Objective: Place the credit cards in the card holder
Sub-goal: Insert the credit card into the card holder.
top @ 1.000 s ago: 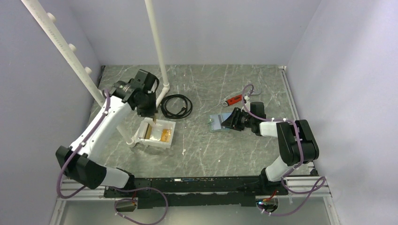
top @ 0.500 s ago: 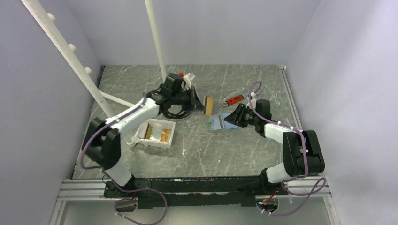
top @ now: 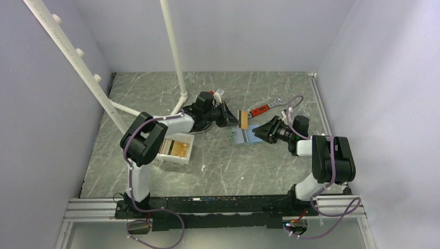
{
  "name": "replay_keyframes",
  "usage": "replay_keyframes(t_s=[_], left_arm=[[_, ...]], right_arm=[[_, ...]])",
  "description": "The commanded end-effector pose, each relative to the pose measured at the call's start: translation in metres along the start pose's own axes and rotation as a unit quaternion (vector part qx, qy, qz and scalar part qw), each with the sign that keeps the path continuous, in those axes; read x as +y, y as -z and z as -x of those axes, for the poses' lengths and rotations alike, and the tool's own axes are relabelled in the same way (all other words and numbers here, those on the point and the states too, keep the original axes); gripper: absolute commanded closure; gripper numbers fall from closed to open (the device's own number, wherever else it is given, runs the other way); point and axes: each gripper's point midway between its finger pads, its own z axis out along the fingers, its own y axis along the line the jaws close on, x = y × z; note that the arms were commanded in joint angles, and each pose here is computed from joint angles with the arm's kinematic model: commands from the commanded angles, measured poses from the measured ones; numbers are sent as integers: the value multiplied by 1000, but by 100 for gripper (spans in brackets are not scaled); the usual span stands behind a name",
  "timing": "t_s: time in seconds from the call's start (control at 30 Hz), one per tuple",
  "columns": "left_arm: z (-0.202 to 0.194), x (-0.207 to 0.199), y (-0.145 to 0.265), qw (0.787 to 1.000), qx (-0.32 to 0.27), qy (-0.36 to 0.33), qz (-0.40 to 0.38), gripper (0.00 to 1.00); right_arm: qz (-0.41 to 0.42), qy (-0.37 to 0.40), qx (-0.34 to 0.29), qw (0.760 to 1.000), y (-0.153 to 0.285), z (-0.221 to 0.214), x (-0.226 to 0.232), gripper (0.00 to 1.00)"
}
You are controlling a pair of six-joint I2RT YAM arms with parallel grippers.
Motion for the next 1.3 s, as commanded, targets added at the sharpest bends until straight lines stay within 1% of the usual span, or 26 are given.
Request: replay_keyframes(t_s=[0.0,0.07,0.17,0.33,0.5,0.53,0.57,0.73,0.8,0.83,0.9,0.97,1.03,1.1,1.17,1.2,1.23,1.27], left_arm=[[13,-27,-4,999,-19,-22,-30,100],[11,-26,-5,999,-17,-24,-26,100],[10,-25,-5,999,-21,-20,-32,100],[10,-26,-10,998,-29,-17,-44,100],[4,-34,-16,997,-25,-16,-64,100],[2,-36,-17,997,-24,-13,-69,100],[-1,-38,-18,997,-24,-8,-79,100],[-9,-39,-19,995,-22,6,-99,100],[-13,-38,-20,995,-20,6,-100,100],[-14,-37,-20,995,-19,6,-98,100],[-17,-32,-21,996,-8,6,-83,100],[-23,-17,-22,999,8,0,-39,98],[-27,0,-20,1000,22,-8,15,80],[-35,21,-12,996,44,-10,79,54],[-39,38,-5,989,61,-19,137,31],[-40,47,-2,984,67,-24,164,25],[-37,51,1,979,69,-29,188,22],[-37,60,4,974,72,-33,212,21]], right_arm=[[17,25,-5,1000,-6,13,5,53],[11,35,-11,999,-6,15,7,52],[28,52,-11,998,-7,14,21,51],[81,10,-14,997,-4,10,42,50],[112,-32,-20,993,-7,9,51,53],[119,-36,-20,992,-7,10,52,55],[138,-42,-27,989,-7,12,58,60],[164,-63,-37,984,-8,19,62,75],[177,-70,-38,981,-7,20,64,89],[177,-75,-40,980,-7,20,62,98],[164,-80,-49,982,-6,22,51,100],[130,-89,-48,986,-7,20,31,100],[94,-84,-49,991,-5,18,12,100],[56,-72,-48,995,0,15,-4,100],[1,-57,-37,998,2,10,-22,100],[-27,-32,-35,998,3,10,-29,100],[-55,-20,-34,998,6,9,-35,100],[-71,11,-36,997,10,11,-36,100]])
